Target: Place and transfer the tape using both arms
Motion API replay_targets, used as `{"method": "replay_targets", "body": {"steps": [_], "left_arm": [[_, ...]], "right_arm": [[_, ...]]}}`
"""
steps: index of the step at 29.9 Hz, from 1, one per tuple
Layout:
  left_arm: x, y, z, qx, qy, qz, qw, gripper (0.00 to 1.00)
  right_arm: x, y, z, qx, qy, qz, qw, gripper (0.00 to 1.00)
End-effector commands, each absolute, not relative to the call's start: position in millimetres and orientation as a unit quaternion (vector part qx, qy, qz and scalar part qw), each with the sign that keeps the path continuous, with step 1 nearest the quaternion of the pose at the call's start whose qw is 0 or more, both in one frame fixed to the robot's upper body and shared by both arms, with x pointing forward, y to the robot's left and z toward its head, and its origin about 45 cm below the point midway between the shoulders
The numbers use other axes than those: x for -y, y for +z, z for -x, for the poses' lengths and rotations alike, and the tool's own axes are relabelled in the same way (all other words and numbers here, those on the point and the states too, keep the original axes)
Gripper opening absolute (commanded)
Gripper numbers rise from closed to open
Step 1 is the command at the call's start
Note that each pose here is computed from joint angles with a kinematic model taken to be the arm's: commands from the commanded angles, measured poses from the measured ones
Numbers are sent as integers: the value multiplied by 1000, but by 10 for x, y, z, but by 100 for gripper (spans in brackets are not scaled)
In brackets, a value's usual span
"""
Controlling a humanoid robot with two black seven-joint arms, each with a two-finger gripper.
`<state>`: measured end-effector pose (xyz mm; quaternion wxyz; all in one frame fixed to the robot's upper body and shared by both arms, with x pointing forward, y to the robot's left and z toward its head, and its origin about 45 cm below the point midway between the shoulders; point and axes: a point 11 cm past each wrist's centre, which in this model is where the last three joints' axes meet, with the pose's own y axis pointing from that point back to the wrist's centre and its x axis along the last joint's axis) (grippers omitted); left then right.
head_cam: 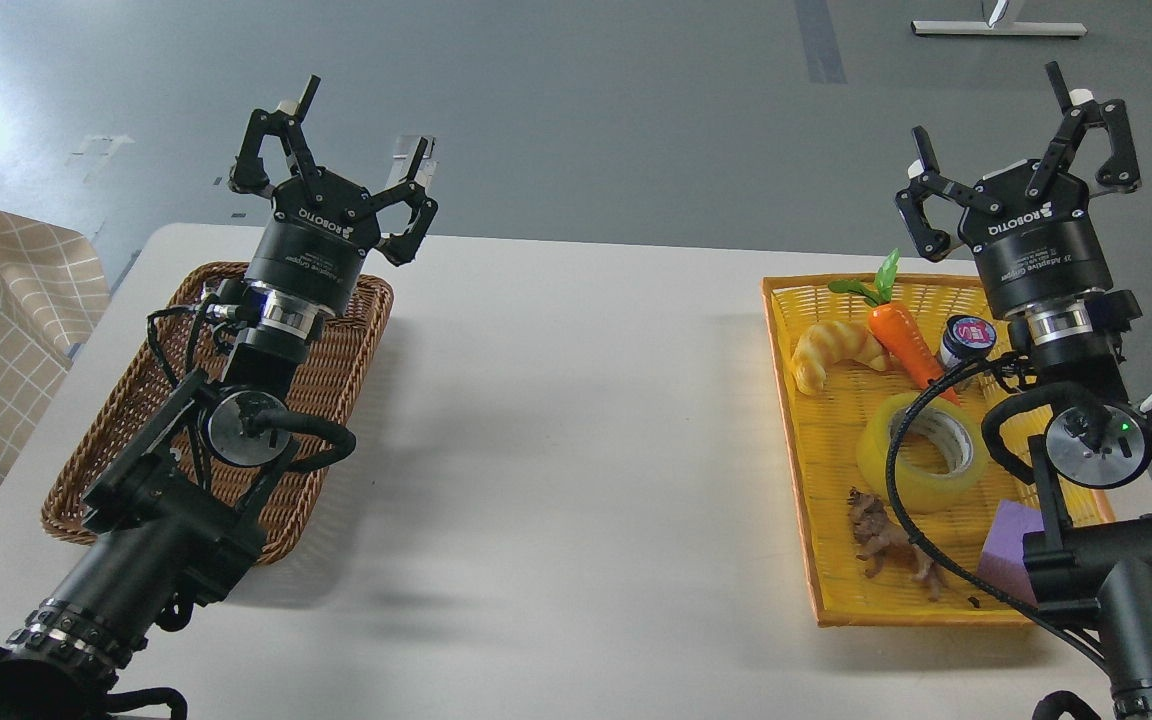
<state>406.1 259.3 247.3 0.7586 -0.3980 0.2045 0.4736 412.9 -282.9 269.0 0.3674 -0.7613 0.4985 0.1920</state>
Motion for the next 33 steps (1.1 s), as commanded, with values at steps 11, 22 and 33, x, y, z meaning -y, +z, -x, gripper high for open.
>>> {"method": "replay_targets", "body": {"steps": [11, 22, 33], "left_arm": [[-2605, 2476, -4061, -203, 474, 397, 759, 98], [-2599, 2473, -4057, -204, 474, 398, 759, 98], [-2602, 2482, -4061, -203, 474, 398, 759, 98]], "right_arm": [[2823, 2660, -4116, -499, 195, 762, 365, 100], [2823, 2660, -4117, -499, 195, 762, 365, 100], [2823, 2660, -4117, -499, 195, 762, 365, 100]]}}
